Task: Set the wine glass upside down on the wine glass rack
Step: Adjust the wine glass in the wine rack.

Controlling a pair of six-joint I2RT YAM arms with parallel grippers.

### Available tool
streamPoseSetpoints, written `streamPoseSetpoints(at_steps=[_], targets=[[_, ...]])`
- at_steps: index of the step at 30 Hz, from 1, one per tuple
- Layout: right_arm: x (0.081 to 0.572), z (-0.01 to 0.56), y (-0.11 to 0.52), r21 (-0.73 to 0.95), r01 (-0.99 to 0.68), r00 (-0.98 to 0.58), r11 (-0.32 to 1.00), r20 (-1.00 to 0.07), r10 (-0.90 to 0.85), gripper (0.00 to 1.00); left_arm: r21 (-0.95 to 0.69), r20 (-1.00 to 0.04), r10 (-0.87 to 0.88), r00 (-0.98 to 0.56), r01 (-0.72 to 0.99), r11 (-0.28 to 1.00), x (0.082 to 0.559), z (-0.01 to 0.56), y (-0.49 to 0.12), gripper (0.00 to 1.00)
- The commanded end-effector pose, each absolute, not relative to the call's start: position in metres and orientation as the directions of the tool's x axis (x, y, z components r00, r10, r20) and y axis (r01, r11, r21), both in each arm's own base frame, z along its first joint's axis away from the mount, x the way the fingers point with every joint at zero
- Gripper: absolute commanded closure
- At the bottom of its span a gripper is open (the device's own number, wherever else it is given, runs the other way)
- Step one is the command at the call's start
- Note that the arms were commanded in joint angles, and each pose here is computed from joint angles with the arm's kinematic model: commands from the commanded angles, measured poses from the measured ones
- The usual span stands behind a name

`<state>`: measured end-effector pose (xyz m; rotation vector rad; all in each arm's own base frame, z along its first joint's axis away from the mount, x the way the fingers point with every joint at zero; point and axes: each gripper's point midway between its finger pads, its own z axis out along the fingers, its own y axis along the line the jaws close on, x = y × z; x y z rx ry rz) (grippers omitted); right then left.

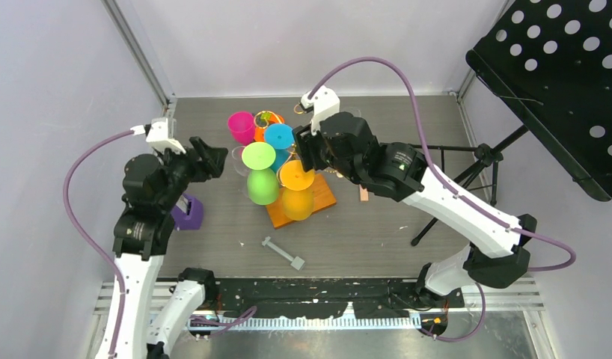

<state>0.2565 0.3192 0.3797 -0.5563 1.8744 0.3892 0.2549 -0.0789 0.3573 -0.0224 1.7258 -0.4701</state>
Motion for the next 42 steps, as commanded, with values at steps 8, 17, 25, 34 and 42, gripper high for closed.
streamPoseSetpoints(at_steps=[8,17,25,34,42], targets=[[0.237,0.454,0.273,0.138,-0.522,-0.200,0.842,-0.979,0.037,0.42,-0.428,-0.827,-0.368,-0.424,0.053,0.902,0.325,0.313,-0.071,0.35],[0.231,0.463,0.242,0.126,-0.489,-0.150,0.863,-0.987,0.059,0.40,-0.396,-0.798,-0.343,-0.496,0.003,0.918,0.348,0.293,-0.068,0.41],[0.242,0.461,0.255,0.101,-0.502,-0.191,0.859,-0.982,0.004,0.39,-0.433,-0.859,-0.355,-0.368,0.154,0.888,0.330,0.318,-0.082,0.44],[0.268,0.451,0.315,0.107,-0.595,-0.295,0.797,-0.951,-0.092,0.39,-0.426,-0.899,-0.377,-0.223,0.243,0.871,0.301,0.336,-0.083,0.44],[0.298,0.422,0.335,0.134,-0.608,-0.382,0.782,-0.913,-0.140,0.44,-0.425,-0.904,-0.387,-0.182,0.289,0.858,0.288,0.360,-0.087,0.45]])
